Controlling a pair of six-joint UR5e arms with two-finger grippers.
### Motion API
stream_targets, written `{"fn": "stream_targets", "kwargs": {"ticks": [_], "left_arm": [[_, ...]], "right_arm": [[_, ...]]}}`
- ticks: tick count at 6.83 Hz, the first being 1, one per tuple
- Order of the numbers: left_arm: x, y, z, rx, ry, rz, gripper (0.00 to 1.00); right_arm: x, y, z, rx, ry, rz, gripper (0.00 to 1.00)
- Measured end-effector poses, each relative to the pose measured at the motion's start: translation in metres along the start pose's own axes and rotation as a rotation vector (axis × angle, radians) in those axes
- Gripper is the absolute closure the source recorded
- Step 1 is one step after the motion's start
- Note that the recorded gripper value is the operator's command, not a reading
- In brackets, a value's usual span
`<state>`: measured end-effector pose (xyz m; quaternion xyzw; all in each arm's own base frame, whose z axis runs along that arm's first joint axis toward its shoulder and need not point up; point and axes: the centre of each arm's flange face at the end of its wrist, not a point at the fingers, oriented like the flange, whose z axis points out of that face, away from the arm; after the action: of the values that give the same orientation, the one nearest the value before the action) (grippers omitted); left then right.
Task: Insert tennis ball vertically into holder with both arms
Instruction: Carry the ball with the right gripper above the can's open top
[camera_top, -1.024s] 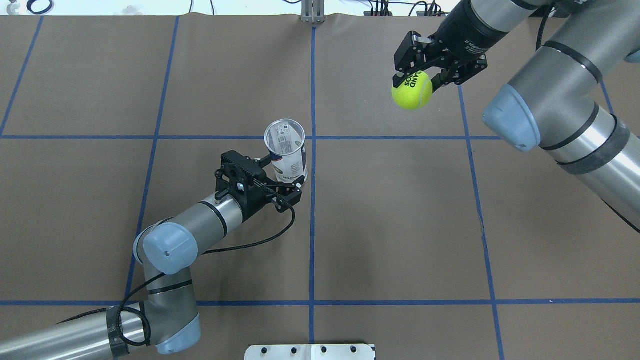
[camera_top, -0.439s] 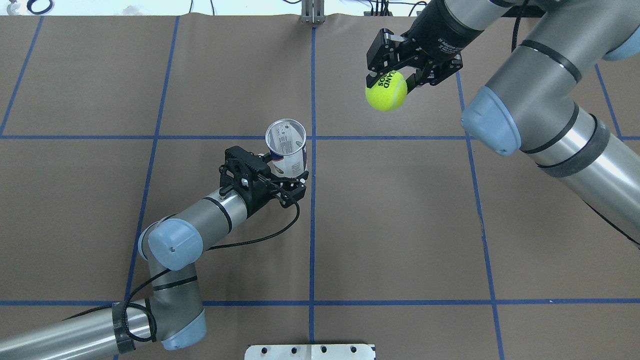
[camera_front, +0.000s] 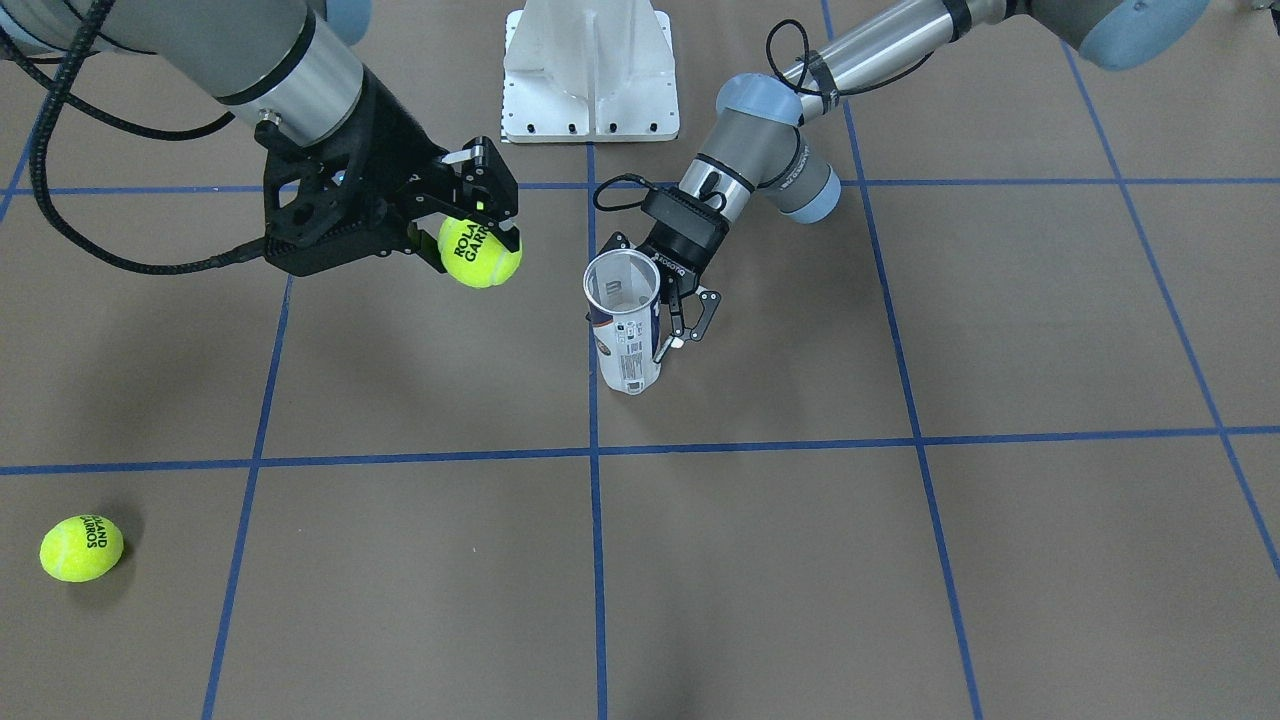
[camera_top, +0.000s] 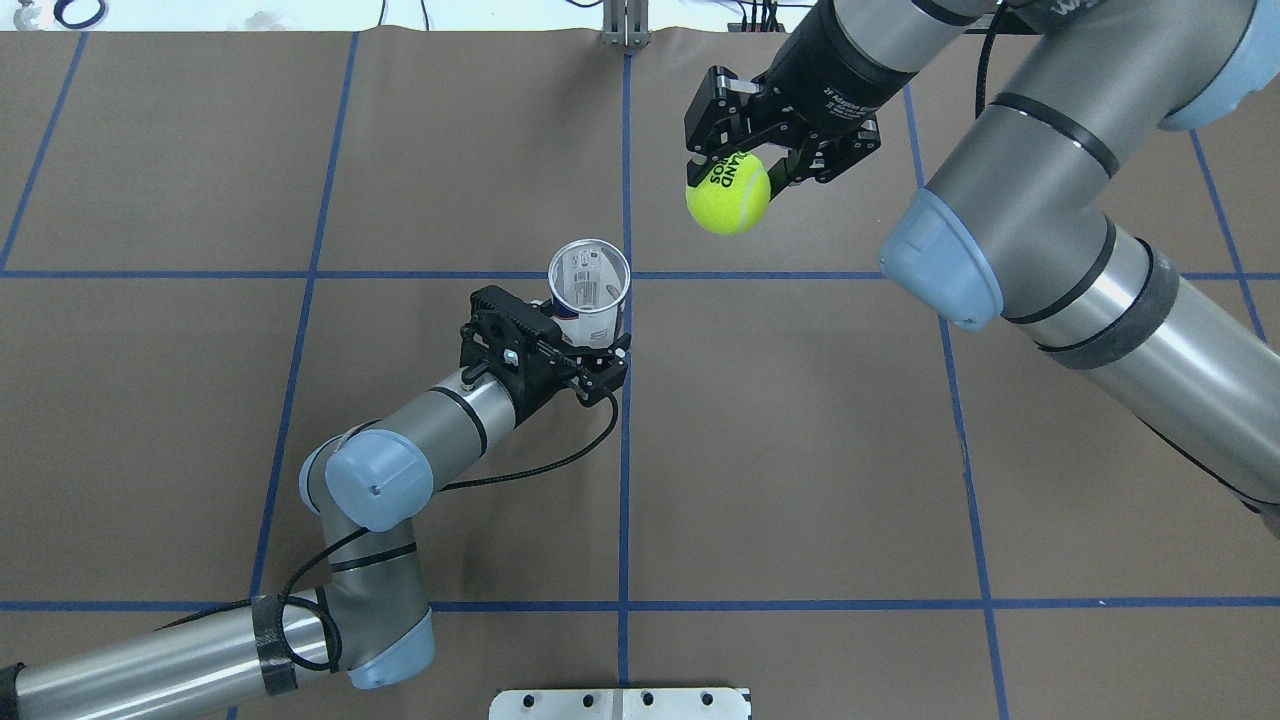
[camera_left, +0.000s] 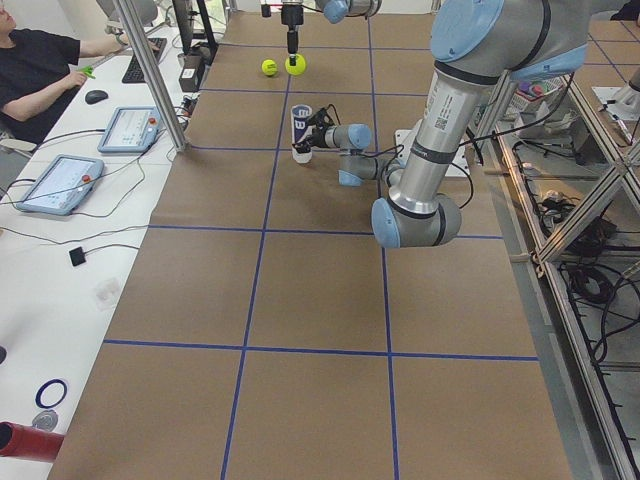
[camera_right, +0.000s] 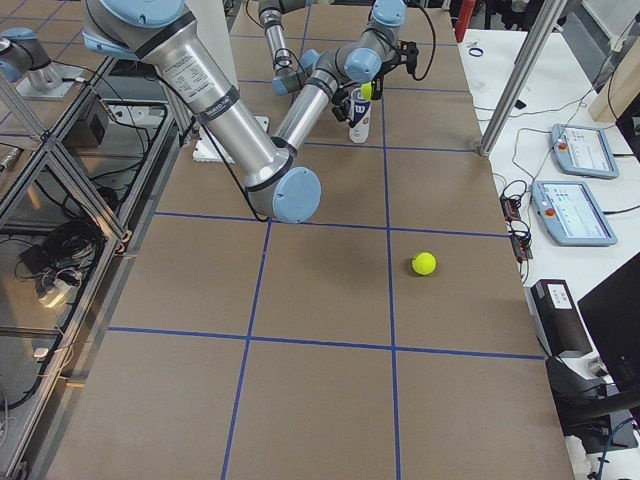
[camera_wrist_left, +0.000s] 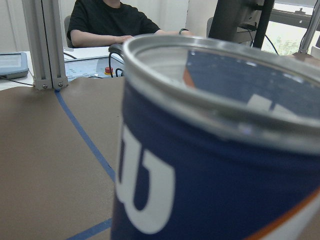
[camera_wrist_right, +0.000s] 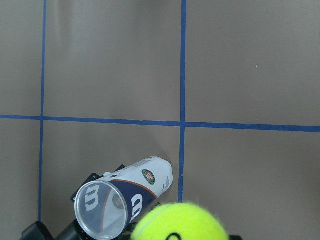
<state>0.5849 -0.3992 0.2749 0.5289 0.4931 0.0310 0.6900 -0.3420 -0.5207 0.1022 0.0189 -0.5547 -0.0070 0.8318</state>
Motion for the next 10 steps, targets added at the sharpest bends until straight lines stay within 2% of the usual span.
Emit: {"fn": "stream_targets", "kwargs": {"ticks": [2, 6, 8, 10], "left_arm": [[-0.002, -0.002, 0.002, 0.003, -0.005, 0.001, 0.02], [-0.009, -0.007, 0.001, 0.040, -0.039, -0.002, 0.10], [-0.009, -0.006, 0.001, 0.041, -0.041, -0.002, 0.21], [-0.010, -0.006, 0.001, 0.041, -0.041, -0.002, 0.21]], "right_arm": [[-0.025, 0.011, 0.008, 0.002, -0.010, 0.006, 1.00], [-0.056, 0.032, 0.029, 0.002, -0.013, 0.001, 1.00], [-0.064, 0.040, 0.041, 0.001, -0.007, -0.009, 1.00], [-0.070, 0.040, 0.047, 0.007, -0.001, 0.009, 1.00]]}}
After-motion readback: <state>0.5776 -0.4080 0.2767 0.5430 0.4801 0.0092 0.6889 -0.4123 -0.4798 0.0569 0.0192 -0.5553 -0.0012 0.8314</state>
